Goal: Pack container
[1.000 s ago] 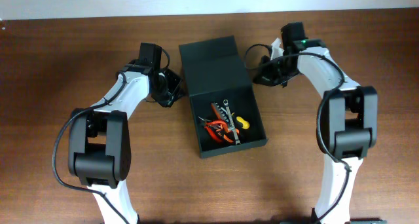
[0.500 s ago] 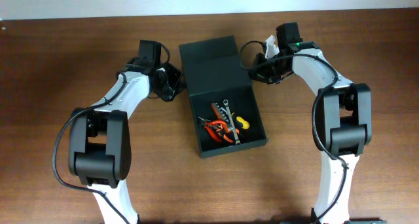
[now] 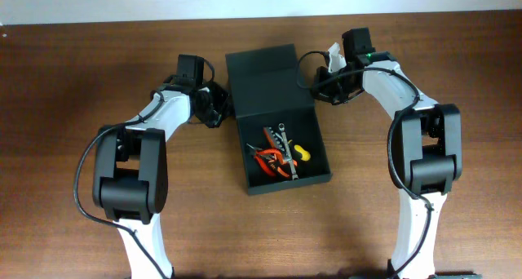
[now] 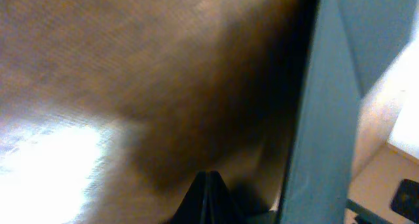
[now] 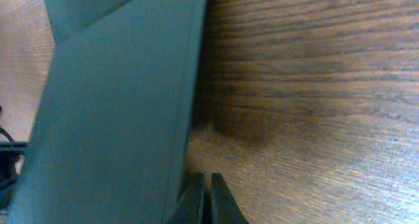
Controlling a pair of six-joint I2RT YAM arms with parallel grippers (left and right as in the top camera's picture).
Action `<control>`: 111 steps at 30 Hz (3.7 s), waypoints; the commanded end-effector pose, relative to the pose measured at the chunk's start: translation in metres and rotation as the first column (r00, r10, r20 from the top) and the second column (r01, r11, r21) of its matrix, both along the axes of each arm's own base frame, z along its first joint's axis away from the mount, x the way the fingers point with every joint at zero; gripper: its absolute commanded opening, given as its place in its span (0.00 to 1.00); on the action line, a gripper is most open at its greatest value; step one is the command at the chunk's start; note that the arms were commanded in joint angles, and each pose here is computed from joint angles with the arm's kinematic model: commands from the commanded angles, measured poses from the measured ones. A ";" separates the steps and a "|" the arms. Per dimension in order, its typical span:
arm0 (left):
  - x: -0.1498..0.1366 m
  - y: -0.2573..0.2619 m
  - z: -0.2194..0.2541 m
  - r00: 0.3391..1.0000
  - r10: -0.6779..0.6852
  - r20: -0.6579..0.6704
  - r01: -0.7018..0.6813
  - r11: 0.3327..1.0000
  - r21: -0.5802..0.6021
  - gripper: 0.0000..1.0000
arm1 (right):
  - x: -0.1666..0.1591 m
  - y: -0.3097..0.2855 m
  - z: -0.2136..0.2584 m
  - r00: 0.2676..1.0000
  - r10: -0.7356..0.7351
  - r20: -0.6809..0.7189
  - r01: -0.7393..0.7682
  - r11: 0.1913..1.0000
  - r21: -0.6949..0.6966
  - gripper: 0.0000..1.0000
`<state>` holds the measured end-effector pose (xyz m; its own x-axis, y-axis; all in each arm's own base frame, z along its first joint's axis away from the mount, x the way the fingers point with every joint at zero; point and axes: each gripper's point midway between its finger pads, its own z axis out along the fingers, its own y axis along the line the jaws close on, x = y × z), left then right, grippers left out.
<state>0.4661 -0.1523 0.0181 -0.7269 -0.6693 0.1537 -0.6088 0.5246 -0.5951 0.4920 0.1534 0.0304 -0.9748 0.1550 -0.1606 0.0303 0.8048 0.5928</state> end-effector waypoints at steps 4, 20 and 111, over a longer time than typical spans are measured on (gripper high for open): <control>0.014 -0.020 0.030 0.985 -0.123 0.123 0.134 0.987 -0.085 0.02 | -0.004 0.028 0.014 0.990 0.122 0.067 -0.126 0.991 0.049 0.04; 0.041 -0.032 0.088 0.899 -0.266 0.348 0.309 0.948 -0.074 0.02 | 0.004 0.018 0.085 0.955 0.160 0.252 -0.182 0.981 0.067 0.04; -0.122 0.062 0.274 0.743 -0.633 0.218 0.432 0.703 0.565 0.99 | -0.217 -0.032 0.279 0.761 0.531 0.372 -0.393 0.834 -0.388 0.99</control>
